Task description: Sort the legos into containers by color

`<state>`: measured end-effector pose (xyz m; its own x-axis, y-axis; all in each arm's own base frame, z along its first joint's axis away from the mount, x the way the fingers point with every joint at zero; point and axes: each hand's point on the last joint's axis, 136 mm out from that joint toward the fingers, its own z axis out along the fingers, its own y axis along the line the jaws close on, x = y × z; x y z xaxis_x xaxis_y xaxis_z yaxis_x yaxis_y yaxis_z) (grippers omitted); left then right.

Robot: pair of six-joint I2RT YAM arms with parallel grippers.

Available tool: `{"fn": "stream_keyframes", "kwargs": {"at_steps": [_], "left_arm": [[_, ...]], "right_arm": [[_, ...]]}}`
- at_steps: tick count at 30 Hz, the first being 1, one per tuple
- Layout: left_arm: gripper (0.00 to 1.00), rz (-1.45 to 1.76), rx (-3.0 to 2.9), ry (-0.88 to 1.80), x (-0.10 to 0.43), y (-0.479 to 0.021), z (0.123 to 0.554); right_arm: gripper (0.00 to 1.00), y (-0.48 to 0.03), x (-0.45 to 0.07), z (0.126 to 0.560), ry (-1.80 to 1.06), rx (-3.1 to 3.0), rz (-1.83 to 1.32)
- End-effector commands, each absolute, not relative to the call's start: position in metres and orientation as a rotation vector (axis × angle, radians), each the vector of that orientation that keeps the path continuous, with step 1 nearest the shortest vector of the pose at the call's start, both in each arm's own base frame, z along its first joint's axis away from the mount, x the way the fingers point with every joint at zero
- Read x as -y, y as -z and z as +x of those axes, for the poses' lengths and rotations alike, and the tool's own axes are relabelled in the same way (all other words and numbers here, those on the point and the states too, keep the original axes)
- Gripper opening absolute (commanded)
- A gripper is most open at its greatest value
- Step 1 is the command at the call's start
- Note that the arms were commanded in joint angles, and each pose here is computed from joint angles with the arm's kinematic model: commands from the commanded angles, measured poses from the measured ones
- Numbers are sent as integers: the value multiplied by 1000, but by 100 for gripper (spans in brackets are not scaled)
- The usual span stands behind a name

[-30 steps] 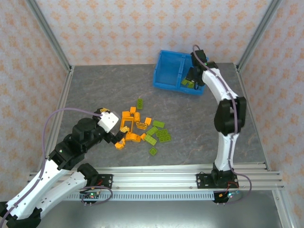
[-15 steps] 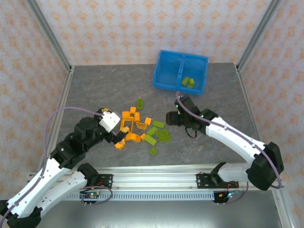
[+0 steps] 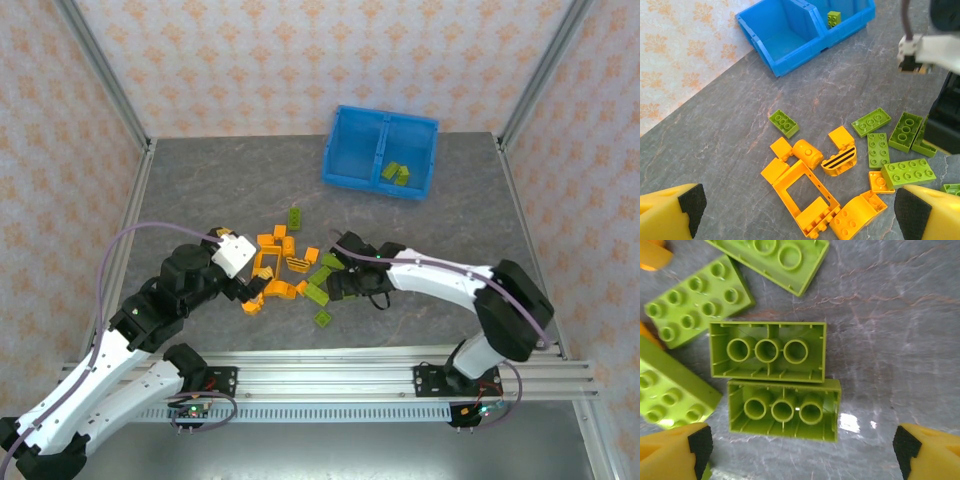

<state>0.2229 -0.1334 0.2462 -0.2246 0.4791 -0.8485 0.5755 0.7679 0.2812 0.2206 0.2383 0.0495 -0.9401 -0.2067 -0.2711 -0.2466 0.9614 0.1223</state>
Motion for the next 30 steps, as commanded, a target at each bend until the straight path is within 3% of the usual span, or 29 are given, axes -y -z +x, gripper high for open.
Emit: {"fn": "stream_keyframes", "kwargs": {"at_steps": [1,6,12,15,18,24,30], "left_arm": [[100,814,-1862,95,132,-244,223],[100,812,-1858,89,131,-245,223],[100,812,-1855,92,132,-246,223],[100,814,-1858,95,132,-245,223],[100,851,-1838,144,139,-246,217],[100,1176,-1717,532,193,-238,169],[100,1126,-1795,482,189,-240,183]], "right_arm": [[93,-44,-255,227,-244,-2846,-363],[88,-25,-256,224,-188,-2884,-369],[61,-16,-251,225,-136,-2899,-336],[57,-29,-247,229,-128,-2863,-303],[55,-57,-233,240,-76,-2771,-235],[53,-149,-211,275,-74,-2487,-79],[53,-224,-176,346,-48,-2274,121]]}}
